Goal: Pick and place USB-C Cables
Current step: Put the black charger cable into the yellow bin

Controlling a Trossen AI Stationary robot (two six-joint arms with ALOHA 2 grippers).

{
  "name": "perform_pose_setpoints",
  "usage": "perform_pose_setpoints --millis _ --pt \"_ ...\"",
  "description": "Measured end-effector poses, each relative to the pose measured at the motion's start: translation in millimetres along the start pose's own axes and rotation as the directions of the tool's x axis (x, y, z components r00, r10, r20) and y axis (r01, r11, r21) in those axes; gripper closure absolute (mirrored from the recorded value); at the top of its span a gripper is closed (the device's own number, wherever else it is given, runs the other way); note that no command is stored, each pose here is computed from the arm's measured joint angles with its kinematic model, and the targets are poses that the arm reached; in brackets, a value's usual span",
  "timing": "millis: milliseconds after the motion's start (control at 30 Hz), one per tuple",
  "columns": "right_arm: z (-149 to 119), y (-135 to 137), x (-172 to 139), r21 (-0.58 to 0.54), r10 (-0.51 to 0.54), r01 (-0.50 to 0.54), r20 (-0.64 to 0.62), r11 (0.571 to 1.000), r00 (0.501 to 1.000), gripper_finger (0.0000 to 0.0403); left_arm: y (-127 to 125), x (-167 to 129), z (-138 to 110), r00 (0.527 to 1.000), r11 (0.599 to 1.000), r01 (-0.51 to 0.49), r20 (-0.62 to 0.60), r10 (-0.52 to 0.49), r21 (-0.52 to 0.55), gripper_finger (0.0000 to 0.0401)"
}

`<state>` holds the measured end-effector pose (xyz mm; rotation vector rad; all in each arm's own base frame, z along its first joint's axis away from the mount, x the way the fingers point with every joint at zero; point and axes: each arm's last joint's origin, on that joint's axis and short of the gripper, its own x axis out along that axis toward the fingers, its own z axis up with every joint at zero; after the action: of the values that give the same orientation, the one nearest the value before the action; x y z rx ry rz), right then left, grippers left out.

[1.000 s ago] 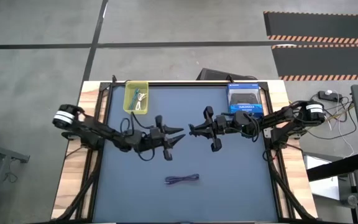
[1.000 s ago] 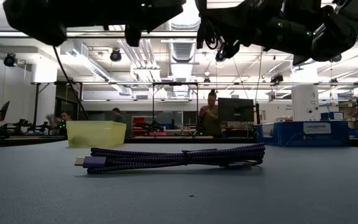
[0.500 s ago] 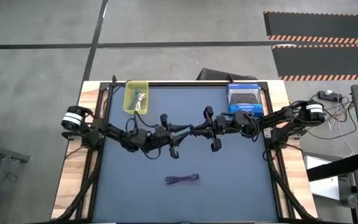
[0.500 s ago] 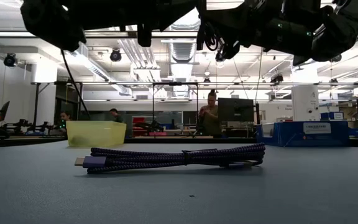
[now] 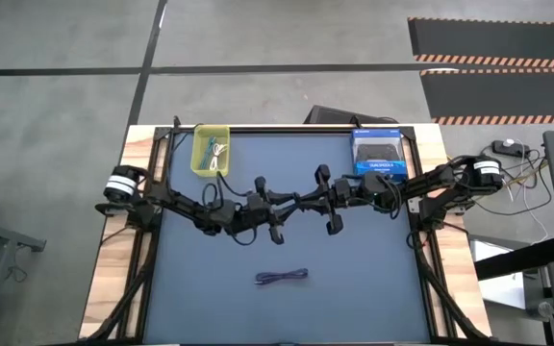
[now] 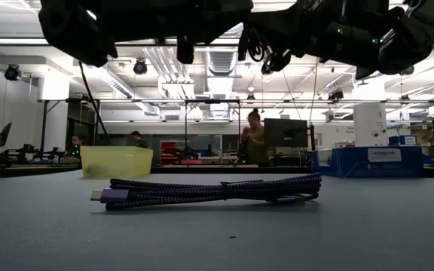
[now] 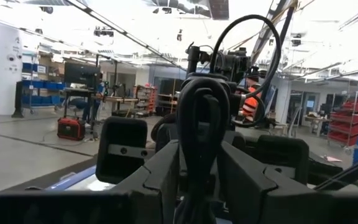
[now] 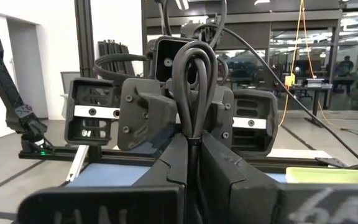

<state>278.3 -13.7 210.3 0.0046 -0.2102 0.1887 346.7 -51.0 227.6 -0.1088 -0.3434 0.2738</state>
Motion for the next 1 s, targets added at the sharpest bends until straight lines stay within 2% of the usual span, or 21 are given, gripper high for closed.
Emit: perform_pose_setpoints --millis 200,400,833,1000 --pt "-0.5 0.0 0.0 0.003 0.0 0.0 -0.005 1.0 1.0 0.039 -0.3 0.9 0.3 1.0 1.0 0.0 0.002 0.0 0.0 0.0316" --pt "-0.4 0.0 0.0 0.007 0.001 -0.001 -0.005 1.0 1.0 0.0381 0.1 0.7 0.1 1.0 1.0 -0.002 0.002 0.002 0.001 0.0375" --pt "-2.5 -0.4 -0.1 0.062 -0.004 0.006 -0.026 0.998 1.0 0.0271 0.1 0.7 -0.2 1.0 1.0 -0.002 -0.001 0.002 0.001 0.0386" --pt "1.4 0.0 -1.2 0.071 -0.004 0.006 -0.025 0.997 1.0 0.0243 0.9 0.3 3.2 1.0 1.0 -0.023 0.003 0.023 -0.001 0.0387"
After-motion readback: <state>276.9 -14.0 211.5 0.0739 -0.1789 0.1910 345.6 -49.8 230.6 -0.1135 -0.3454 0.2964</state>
